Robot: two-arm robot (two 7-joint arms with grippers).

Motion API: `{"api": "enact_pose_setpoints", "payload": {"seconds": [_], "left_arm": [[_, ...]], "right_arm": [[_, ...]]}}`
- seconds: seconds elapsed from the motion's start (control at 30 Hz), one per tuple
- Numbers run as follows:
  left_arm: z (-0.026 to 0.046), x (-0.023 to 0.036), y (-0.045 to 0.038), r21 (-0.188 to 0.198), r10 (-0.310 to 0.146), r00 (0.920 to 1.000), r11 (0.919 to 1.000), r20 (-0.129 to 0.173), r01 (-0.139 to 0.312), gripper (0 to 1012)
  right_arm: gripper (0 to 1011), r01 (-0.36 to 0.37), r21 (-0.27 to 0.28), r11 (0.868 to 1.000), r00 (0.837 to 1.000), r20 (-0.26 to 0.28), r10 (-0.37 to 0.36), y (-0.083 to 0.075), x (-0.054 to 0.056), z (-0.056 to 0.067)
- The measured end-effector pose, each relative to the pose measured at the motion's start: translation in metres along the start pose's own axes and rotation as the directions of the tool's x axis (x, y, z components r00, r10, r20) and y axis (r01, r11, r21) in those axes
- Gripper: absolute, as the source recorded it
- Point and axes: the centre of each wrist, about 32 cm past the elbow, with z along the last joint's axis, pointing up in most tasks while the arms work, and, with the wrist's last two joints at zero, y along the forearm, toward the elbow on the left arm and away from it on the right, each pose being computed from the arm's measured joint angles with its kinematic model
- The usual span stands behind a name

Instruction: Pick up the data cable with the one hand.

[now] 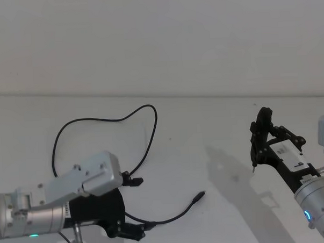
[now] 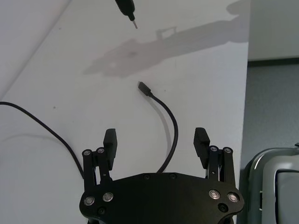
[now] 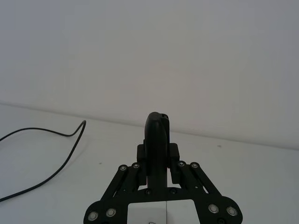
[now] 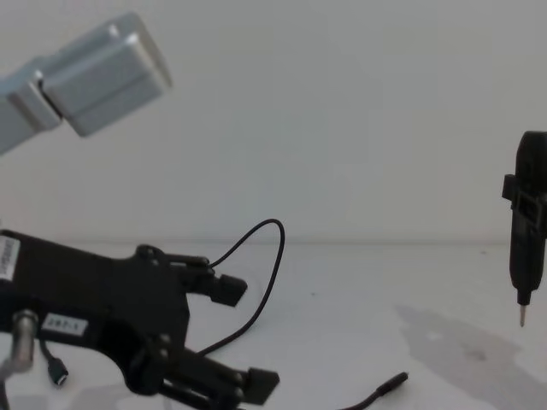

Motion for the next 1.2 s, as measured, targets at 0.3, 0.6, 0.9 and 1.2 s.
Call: {"api": "enact_pose_setpoints", "payload": {"seconds": [0.3, 0.6, 0.9, 1.2], "left_arm": [[-0.0041, -0.0056, -0.0135, 0.030, 0.004, 0.9997, 0.9995, 0.025, -0.005, 1001], [-0.0063, -0.0093, -0.0254, 0.052, 0.004, 0.9992, 0.9987, 0.040, -0.006, 1001], [-0.0065, -0.0124, -0.0370, 0.077, 0.002, 0.9987, 0.9970, 0.051, -0.006, 1001], [-0.0064, -0.0142, -0.0461, 0.099, 0.015, 0.9984, 0.9949, 0.055, -0.020, 1001]], "right_arm": [[268, 0.000, 0.000, 1.000, 1.000, 0.000, 0.000, 0.000, 0.000, 0.000], [268, 0.000, 0.000, 1.000, 1.000, 0.000, 0.000, 0.000, 0.000, 0.000], [268, 0.000, 0.000, 1.000, 1.000, 0.000, 0.000, 0.000, 0.000, 0.000], [268, 0.000, 0.000, 1.000, 1.000, 0.000, 0.000, 0.000, 0.000, 0.000]]}}
